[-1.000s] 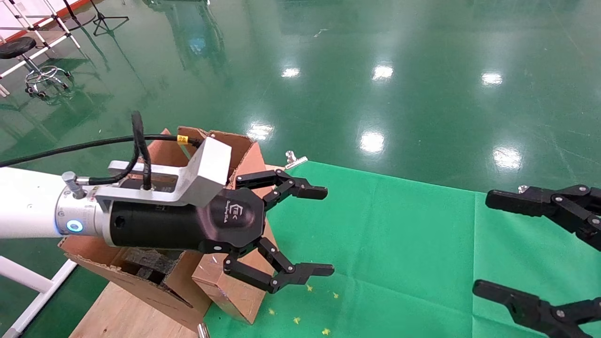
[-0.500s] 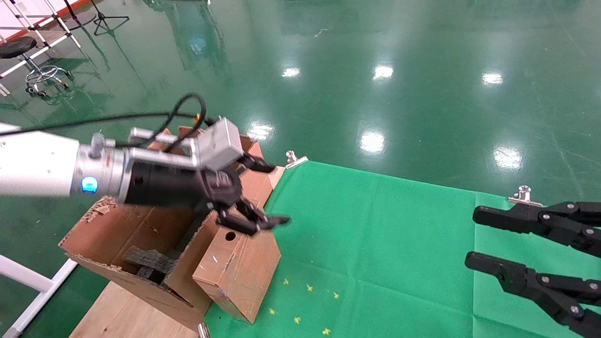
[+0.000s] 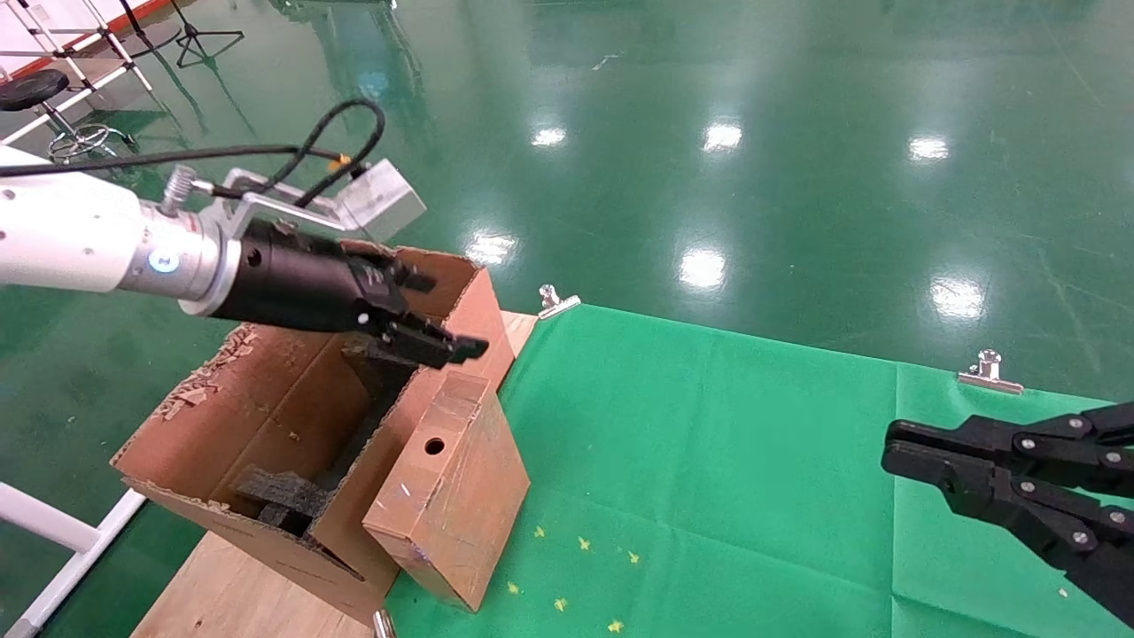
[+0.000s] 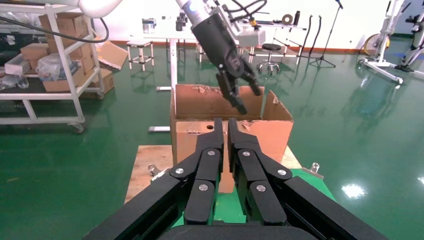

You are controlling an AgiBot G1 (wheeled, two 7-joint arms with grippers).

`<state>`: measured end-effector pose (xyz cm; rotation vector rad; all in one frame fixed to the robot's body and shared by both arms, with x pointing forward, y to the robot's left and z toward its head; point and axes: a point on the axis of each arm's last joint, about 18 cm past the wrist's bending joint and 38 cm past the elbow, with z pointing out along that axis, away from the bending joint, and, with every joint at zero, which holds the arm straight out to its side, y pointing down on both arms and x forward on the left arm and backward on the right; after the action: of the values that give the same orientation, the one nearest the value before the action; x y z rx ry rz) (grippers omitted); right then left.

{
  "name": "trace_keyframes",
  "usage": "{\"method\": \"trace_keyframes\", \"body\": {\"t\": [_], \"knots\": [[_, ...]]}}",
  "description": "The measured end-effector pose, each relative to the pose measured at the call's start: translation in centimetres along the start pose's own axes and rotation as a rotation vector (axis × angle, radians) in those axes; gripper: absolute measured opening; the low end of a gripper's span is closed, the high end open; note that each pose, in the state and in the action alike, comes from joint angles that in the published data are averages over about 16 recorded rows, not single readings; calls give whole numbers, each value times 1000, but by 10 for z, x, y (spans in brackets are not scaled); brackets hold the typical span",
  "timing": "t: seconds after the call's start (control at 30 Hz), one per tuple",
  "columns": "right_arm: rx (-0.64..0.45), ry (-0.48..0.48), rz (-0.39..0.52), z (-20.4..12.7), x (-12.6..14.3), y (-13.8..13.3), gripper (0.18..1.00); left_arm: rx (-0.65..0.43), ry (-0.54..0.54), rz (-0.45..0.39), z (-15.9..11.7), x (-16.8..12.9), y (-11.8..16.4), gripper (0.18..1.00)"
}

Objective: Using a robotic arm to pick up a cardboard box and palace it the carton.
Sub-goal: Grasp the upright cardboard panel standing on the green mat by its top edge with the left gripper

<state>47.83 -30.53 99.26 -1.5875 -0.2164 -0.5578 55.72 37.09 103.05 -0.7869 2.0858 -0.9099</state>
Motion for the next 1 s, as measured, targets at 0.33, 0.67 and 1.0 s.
{"method": "trace_keyframes", "body": {"t": [0.33,0.67,1.0], "knots": [[0,0,0,0,0,0,202,-111,14,-110,11,8,10,1001],[0,0,0,0,0,0,191,-198,53,-150,29,20,29,1001],[0,0,0,0,0,0,191,-245,77,-134,38,28,39,1001]]}}
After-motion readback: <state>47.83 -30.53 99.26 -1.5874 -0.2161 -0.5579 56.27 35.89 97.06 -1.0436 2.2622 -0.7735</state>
